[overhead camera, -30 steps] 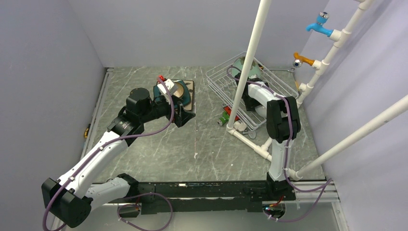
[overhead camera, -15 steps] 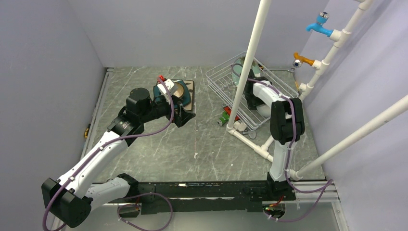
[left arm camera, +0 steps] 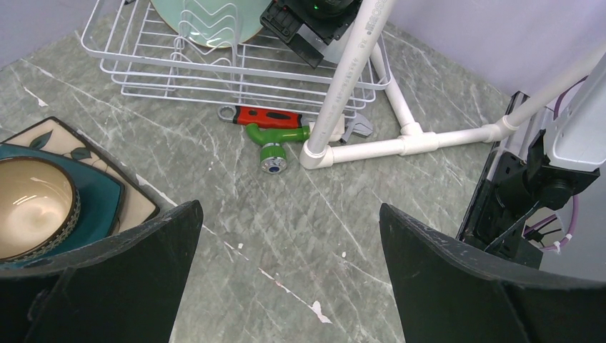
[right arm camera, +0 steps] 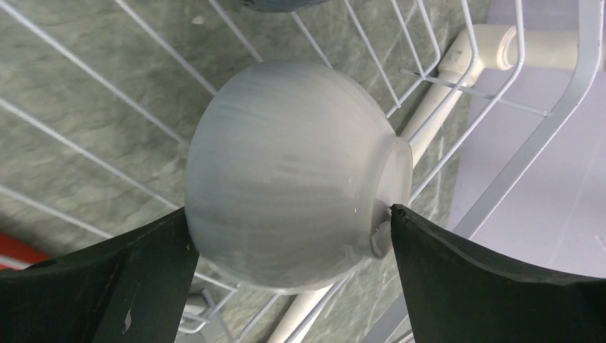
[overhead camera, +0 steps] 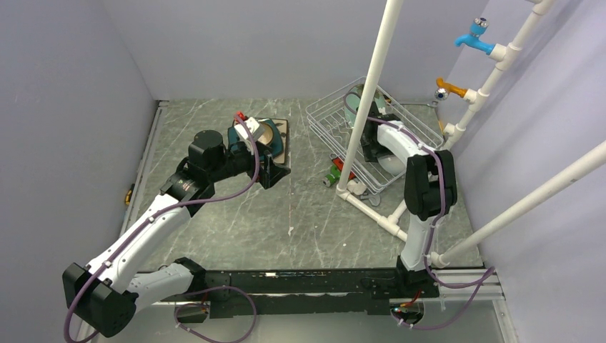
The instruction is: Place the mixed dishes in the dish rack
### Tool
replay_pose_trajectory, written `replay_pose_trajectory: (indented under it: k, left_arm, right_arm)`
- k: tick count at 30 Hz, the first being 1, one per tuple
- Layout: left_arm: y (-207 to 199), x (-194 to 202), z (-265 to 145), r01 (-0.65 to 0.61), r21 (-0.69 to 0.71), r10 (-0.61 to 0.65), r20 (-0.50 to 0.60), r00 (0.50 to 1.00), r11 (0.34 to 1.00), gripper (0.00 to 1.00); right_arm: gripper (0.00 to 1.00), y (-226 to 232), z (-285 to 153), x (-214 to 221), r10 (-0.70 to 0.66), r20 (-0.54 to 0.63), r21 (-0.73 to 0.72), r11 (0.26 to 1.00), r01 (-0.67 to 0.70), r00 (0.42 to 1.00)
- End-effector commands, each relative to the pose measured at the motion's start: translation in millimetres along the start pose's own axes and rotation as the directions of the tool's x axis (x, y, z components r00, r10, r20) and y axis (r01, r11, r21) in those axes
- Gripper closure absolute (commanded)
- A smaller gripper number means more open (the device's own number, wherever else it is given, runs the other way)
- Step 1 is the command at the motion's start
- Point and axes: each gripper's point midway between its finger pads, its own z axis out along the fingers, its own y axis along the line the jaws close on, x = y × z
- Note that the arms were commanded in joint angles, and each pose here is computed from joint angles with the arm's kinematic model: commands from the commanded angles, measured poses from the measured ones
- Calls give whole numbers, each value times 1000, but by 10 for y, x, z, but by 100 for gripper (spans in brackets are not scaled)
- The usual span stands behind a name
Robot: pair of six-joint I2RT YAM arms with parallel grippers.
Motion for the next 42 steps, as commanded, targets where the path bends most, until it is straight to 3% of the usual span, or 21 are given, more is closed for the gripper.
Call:
replay_pose_trajectory:
  k: [1,15,20,31,42]
  left_arm:
    - [-30,-121,12,-9,11,8,31,999,1000,1]
    - [-43,-124,22,-5,20,4,29,1000,1000,1]
    - [-37,-124,15,-6,15,6,30,1000,1000,1]
    - [-52,-132,12,-6,22,6,31,1000,1000,0]
    - [-51,-139,7,-8,19,7,33,999,1000,1]
  right_arm:
    - [0,-12,-214,-127,78,63,-55,996,-74,995]
    - [0,-21,-368,-79,70,93,-61,996,-65,993]
    - [0,-114,-267,-21,54,65,38,998,-56,996]
    - [0,25,-31,43,44,20,9,999,-44,999]
    - [2,-266,82,-46,195,40,92,976,-198,980]
